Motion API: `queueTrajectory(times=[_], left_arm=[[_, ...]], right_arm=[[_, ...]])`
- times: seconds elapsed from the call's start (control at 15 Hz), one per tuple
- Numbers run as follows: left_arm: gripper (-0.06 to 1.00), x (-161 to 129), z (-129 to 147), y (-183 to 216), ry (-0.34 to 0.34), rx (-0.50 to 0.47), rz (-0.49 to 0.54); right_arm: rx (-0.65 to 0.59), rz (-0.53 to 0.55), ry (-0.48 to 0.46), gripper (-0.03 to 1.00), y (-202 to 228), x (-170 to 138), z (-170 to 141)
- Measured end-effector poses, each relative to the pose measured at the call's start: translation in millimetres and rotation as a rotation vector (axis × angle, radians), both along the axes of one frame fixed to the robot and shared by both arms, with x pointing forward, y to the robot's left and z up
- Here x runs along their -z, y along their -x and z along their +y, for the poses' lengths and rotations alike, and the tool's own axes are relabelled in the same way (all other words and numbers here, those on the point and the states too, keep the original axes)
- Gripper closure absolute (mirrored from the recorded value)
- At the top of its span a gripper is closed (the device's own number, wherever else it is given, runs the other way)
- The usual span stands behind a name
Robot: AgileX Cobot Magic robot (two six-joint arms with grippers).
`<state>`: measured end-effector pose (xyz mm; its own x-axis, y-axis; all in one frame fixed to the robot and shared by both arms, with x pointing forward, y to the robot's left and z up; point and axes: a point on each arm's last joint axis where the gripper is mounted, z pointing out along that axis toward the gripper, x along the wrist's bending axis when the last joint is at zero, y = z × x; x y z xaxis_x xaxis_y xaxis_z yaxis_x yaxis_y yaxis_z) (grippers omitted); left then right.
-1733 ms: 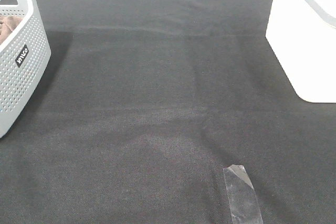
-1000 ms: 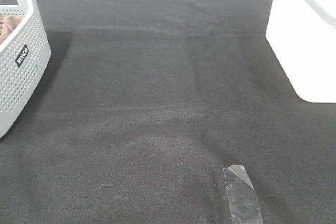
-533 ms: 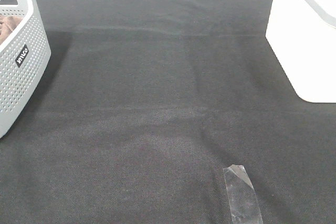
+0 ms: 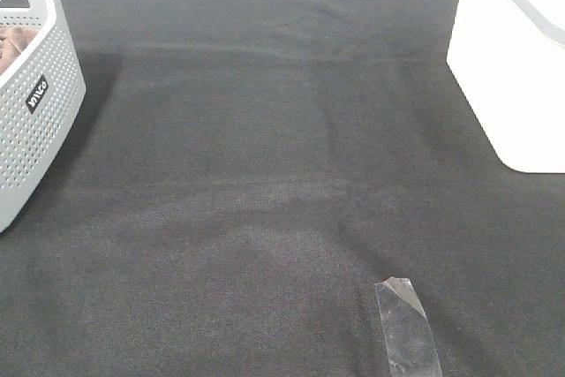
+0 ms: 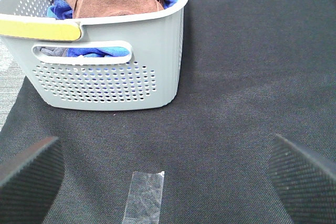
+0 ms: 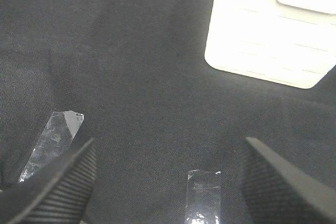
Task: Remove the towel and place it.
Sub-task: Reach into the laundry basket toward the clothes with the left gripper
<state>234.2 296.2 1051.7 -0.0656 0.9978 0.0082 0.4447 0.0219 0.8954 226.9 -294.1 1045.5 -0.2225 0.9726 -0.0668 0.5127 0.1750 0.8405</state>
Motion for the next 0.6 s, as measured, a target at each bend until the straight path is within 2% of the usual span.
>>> queueTrajectory(times=[0.6], left_arm=[[-0.05,0.0,0.0,0.0,0.000,0.000,0.000]], right_arm=[[0.076,0.000,0.000,0.24,-0.5,0.0,0.9]])
